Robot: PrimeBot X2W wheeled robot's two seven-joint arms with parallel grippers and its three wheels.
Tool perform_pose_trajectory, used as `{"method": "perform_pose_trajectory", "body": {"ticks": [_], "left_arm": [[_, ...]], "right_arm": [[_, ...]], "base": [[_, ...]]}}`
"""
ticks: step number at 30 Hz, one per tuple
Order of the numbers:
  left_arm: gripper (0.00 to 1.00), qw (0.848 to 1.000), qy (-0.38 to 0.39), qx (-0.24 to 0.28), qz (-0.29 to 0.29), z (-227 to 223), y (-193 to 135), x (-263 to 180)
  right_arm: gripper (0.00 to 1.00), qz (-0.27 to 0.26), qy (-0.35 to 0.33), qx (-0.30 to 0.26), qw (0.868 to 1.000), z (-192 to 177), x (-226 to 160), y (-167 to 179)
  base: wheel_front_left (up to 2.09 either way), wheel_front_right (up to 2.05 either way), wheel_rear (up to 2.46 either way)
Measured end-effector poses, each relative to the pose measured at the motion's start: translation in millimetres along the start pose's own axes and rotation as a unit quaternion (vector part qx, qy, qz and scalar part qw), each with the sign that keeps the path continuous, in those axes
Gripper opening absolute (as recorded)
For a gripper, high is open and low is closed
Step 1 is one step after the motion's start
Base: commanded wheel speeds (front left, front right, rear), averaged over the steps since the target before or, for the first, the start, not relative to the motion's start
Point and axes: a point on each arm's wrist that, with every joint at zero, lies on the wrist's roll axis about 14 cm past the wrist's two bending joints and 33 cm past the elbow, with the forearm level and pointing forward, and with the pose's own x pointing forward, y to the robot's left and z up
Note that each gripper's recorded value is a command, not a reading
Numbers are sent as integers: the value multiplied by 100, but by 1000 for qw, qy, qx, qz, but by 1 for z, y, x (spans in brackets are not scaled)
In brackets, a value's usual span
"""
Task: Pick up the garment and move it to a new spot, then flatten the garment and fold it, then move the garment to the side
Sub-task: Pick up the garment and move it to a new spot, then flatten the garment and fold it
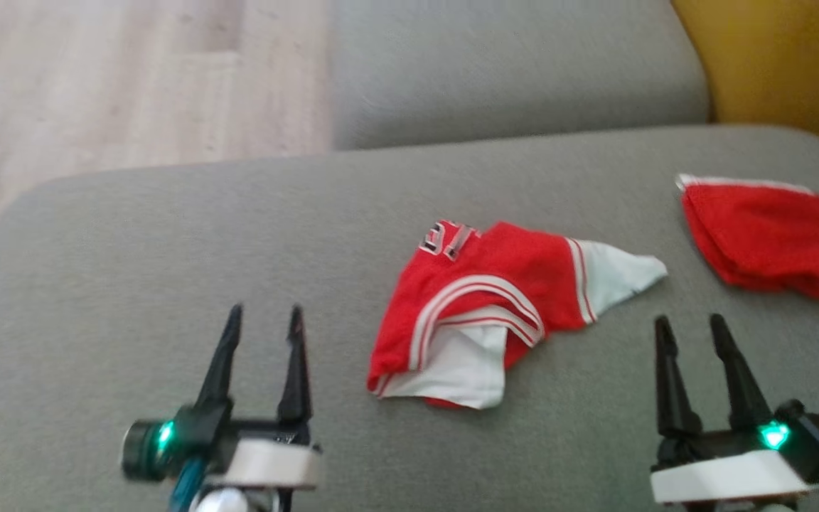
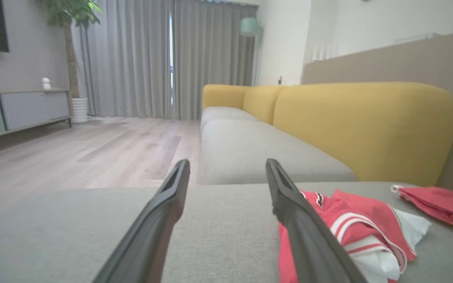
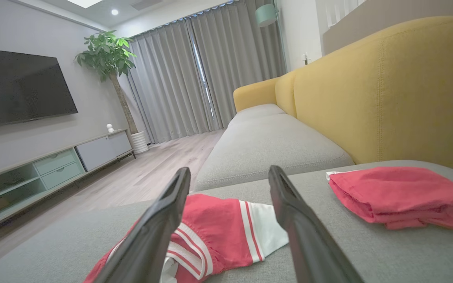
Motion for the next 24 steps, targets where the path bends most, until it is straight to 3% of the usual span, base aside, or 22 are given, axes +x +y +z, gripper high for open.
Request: {"method": "perform_pose_trajectory", "body": {"ticks": [12,24], "left_arm": [[100,994,-19,26,100,10,46,-85],[100,994,-21,35,97,10,47,-91]], "right_arm": [[100,20,32,-10,999,-17,-19,10],[100,30,35,-8,999,-19,-19,17]], "base": [[0,0,0],[0,0,0]]}}
